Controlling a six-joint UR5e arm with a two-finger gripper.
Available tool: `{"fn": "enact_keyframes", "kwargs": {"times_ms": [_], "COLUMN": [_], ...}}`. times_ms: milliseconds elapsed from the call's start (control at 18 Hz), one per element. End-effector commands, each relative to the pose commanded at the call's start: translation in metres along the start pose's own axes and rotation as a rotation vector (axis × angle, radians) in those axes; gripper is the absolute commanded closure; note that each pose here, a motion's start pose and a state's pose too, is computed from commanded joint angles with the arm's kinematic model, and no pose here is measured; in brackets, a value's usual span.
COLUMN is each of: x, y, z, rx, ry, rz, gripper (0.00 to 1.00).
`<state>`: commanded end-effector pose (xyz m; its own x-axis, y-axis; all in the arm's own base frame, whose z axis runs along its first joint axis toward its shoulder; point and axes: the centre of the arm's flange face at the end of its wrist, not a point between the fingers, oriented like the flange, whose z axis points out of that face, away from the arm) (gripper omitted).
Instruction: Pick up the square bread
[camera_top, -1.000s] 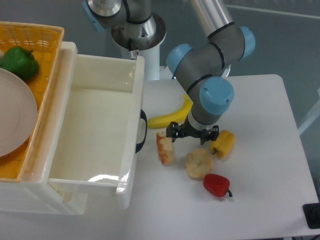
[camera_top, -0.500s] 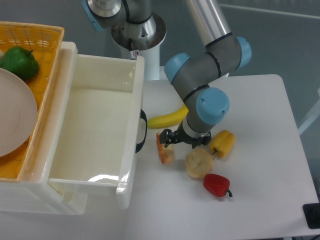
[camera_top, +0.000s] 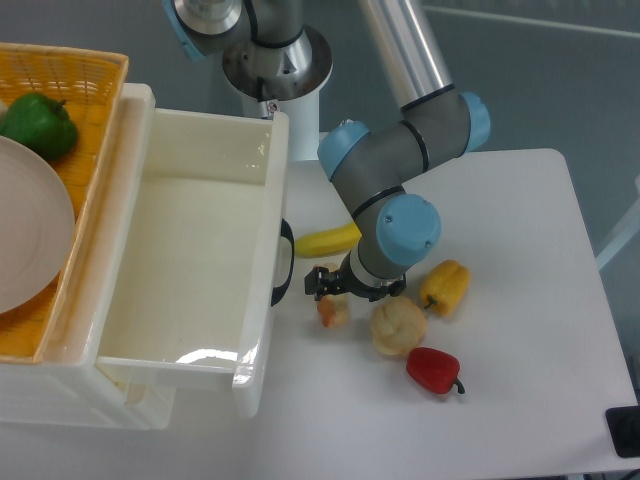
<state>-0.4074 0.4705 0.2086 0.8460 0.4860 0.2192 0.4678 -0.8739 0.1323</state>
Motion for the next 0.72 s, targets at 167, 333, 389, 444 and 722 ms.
{"fn": "enact_keyframes", "kwargs": {"times_ms": [167,333,389,444,722], "x": [0.0036,0.0035,0.0032,0.0032,0.0039], "y": [-0.0032,-0.0033,-0.0036,-0.0036,-0.0034], "z": [0.0065,0.0064,0.0071,0.0071,0.0023], "rx": [-0.005,-0.004,-0.004,-0.004,0.002], "ry": [0.0,-0.002,-0.002,-0.002,-0.007], "rz": [0.007,0.009,0.009,0.01,0.019], "gripper": [0.12,0.38,0.38,0.4,0.55]}}
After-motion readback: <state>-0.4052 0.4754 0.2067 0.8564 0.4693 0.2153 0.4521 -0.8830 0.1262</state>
